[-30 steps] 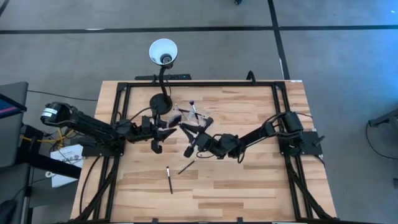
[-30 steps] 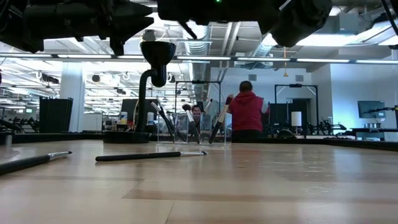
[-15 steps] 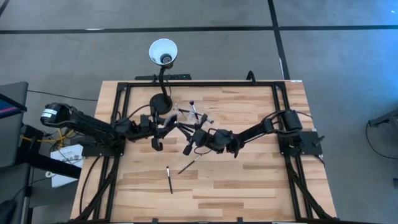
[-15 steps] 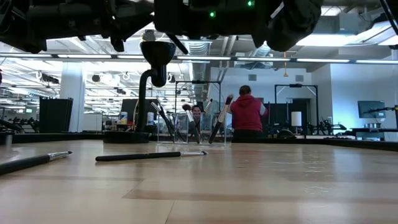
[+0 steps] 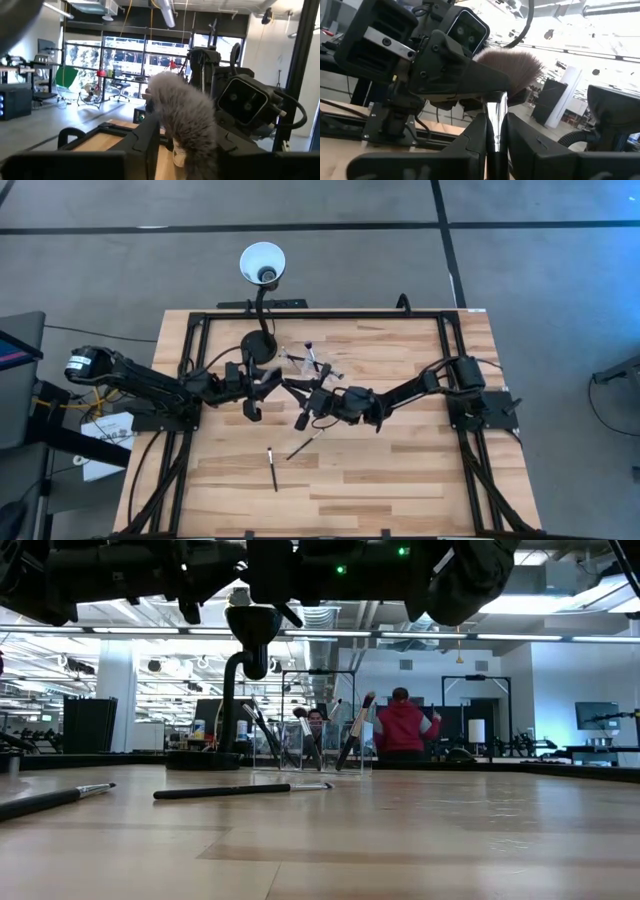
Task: Sort items
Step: Put the highlighter brush into the left section of the transparent organizer, then put the eyeshadow brush into the right section of the transparent organizer
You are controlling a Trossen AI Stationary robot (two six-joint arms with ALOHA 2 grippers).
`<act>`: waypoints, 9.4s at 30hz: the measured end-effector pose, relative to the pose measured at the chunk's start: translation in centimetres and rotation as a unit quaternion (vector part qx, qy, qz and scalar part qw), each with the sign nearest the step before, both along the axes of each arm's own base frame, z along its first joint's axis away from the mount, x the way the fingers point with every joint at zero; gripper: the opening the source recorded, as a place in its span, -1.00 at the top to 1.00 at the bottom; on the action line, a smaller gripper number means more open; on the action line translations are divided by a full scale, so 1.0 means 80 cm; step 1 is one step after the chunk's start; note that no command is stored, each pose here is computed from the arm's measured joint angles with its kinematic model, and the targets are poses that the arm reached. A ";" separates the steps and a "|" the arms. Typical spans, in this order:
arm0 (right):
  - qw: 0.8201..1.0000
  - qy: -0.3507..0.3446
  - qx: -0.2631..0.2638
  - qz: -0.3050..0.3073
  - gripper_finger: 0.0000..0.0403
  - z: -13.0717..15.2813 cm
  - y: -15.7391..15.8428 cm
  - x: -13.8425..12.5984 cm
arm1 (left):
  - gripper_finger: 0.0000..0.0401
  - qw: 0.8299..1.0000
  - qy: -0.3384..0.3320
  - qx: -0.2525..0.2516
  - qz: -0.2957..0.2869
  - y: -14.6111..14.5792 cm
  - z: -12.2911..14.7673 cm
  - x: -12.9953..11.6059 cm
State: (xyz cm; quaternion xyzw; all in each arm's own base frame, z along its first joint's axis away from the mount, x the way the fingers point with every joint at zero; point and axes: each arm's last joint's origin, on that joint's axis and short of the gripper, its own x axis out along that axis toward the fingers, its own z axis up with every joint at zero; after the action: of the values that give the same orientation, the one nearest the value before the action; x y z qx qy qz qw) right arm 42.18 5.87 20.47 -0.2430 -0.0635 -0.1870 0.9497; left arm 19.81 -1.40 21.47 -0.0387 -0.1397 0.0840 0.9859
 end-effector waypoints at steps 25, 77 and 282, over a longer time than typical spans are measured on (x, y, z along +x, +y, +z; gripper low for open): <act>0.974 0.054 -0.024 -0.220 0.03 0.049 0.045 -0.038 | 0.90 0.984 0.095 -0.018 0.147 0.023 -0.024 0.002; 0.911 0.340 0.140 0.186 0.06 -0.031 0.043 -0.038 | 0.15 0.996 0.080 0.012 -0.040 0.003 0.000 -0.021; 0.936 0.189 0.258 -0.149 0.92 -0.036 -0.121 -0.117 | 0.19 0.990 0.111 -0.025 -0.079 -0.052 -0.078 0.057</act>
State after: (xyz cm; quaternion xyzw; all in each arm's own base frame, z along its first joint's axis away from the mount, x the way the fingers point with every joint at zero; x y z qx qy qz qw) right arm 32.80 -3.81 17.60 -0.0268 0.2049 -0.2865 0.9355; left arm 24.41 -5.53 15.26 -0.0643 -0.0241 0.0131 0.9976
